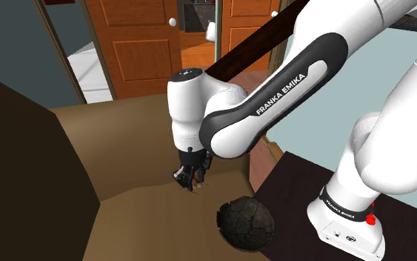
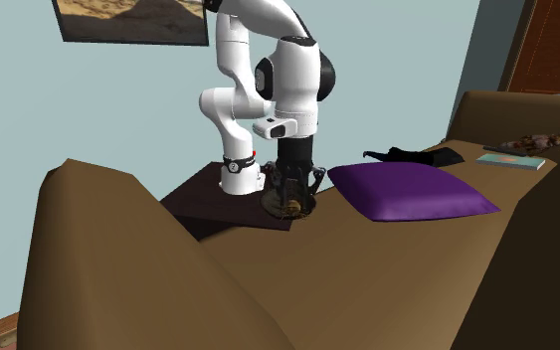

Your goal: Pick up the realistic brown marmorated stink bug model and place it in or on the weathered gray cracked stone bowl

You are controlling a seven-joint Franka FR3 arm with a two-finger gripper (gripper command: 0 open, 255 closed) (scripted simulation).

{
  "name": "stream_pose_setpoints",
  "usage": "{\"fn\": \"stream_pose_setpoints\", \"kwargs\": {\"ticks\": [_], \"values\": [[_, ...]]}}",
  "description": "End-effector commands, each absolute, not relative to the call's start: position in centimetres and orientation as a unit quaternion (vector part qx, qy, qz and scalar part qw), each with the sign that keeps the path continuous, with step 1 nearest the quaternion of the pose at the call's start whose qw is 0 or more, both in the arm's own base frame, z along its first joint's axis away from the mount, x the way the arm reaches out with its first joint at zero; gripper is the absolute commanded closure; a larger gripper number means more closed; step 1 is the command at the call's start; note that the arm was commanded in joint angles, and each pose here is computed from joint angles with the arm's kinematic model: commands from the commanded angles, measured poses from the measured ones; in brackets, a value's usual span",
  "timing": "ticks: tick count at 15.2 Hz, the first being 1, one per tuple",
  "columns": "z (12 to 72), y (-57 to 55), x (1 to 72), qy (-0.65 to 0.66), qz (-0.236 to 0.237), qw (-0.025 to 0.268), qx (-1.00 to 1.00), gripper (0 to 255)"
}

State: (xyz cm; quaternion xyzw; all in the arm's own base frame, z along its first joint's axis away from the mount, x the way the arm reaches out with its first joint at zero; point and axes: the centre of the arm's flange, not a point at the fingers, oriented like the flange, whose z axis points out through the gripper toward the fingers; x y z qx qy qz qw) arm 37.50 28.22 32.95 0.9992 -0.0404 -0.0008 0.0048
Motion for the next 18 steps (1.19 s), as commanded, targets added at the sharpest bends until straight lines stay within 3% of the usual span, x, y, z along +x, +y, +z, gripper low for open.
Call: {"fn": "stream_pose_setpoints", "kwargs": {"ticks": [1,13,18], "values": [[33.2,27.6,35.0,-0.041,-0.001,0.005,0.999,255],[33.4,23.7,19.4,-0.041,-0.001,0.005,0.999,255],[30.8,23.7,19.4,-0.041,-0.001,0.005,0.999,255]]}}
